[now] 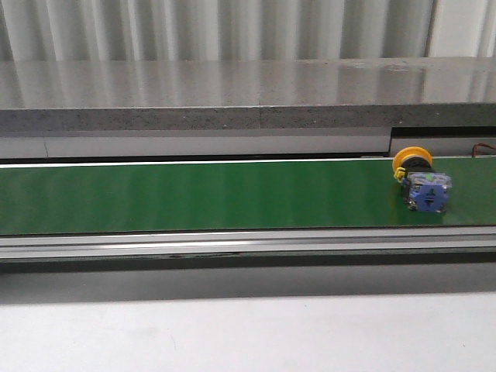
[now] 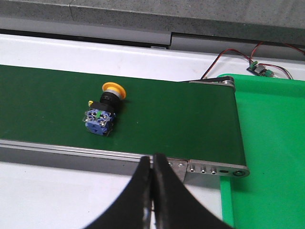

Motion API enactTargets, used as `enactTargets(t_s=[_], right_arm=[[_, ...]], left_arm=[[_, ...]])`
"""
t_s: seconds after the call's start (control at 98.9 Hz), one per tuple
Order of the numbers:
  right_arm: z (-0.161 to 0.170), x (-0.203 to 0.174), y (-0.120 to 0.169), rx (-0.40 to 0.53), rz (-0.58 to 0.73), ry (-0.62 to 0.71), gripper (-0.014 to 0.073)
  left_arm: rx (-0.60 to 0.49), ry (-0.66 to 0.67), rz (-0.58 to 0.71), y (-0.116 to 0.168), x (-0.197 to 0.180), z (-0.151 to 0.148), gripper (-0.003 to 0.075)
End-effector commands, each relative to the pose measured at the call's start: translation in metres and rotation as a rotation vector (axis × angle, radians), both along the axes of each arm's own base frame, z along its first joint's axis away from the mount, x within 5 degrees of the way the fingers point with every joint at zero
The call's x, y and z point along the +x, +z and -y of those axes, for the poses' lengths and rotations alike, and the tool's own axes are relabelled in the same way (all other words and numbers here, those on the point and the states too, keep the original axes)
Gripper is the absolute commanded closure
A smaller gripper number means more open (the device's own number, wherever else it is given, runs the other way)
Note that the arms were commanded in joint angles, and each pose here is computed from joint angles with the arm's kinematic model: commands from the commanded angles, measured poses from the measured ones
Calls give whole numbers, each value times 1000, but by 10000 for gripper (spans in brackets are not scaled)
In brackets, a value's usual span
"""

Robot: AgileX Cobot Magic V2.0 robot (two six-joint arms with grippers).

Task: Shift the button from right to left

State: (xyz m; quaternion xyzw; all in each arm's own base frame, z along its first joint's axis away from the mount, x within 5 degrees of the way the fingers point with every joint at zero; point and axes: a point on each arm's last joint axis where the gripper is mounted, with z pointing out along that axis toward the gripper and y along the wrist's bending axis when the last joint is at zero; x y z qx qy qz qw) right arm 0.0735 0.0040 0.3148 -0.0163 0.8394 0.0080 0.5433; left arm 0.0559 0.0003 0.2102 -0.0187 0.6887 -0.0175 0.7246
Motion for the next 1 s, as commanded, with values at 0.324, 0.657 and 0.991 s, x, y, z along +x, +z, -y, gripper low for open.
enactTargets(t_s=[0.324,0.657,0.991], right_arm=[[1,1,13,0,86,-10,662],[1,1,13,0,86,-10,662],[1,1,13,0,86,-10,662]], left_arm=[[-13,-15,89,1,-2,1,740],[-13,-14,152,27,-7,1,740],[-32,4,-65,87,4,-1,740]])
